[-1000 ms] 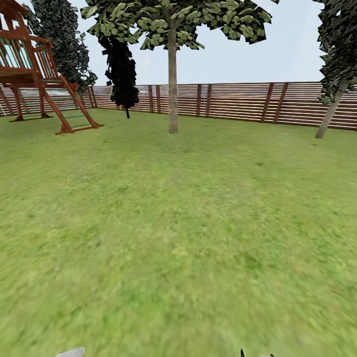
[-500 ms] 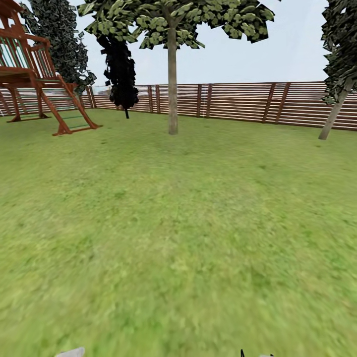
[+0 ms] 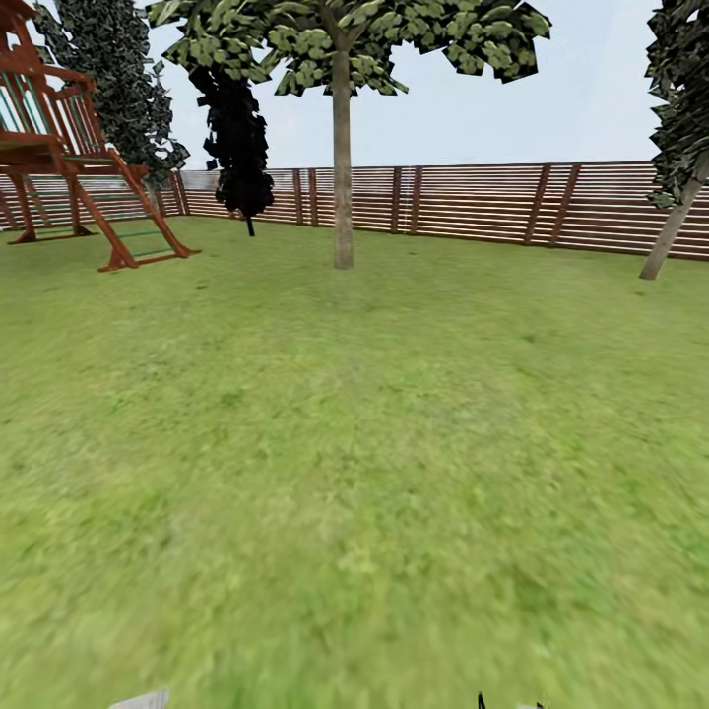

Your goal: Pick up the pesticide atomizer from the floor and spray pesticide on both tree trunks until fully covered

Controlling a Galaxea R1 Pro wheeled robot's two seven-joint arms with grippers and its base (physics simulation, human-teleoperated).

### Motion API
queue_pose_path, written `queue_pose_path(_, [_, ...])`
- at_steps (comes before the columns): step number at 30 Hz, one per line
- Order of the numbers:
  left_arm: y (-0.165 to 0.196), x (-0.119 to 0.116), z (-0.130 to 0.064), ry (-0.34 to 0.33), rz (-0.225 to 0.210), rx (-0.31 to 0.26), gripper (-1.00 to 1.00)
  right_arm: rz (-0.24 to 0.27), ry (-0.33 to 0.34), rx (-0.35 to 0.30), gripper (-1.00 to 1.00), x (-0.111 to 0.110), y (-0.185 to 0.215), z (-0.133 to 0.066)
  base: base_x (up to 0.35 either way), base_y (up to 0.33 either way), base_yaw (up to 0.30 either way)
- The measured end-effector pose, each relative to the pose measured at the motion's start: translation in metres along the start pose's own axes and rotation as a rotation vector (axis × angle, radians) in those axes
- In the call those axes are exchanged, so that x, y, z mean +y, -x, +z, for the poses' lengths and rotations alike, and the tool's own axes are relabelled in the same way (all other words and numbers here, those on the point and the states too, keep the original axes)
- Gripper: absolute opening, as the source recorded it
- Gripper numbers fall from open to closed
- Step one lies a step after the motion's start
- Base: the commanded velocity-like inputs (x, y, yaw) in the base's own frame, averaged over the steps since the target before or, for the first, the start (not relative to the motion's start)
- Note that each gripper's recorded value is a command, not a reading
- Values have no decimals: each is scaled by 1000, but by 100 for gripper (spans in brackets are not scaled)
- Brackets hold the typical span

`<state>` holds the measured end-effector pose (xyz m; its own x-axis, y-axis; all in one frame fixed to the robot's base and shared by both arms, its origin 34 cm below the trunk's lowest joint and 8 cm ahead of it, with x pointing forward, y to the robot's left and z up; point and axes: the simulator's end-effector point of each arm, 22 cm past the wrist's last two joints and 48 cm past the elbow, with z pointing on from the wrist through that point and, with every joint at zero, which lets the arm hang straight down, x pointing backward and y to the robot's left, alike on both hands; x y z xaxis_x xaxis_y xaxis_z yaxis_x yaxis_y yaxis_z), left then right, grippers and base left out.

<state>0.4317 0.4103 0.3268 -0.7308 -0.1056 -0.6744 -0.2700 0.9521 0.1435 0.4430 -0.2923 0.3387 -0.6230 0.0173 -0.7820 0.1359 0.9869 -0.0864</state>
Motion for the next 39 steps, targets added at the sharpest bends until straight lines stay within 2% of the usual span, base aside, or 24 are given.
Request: queue_pose_path(39, [0,-1,0,-1,0,0,-100,0,0,0,100,0,0,0,339,0,0])
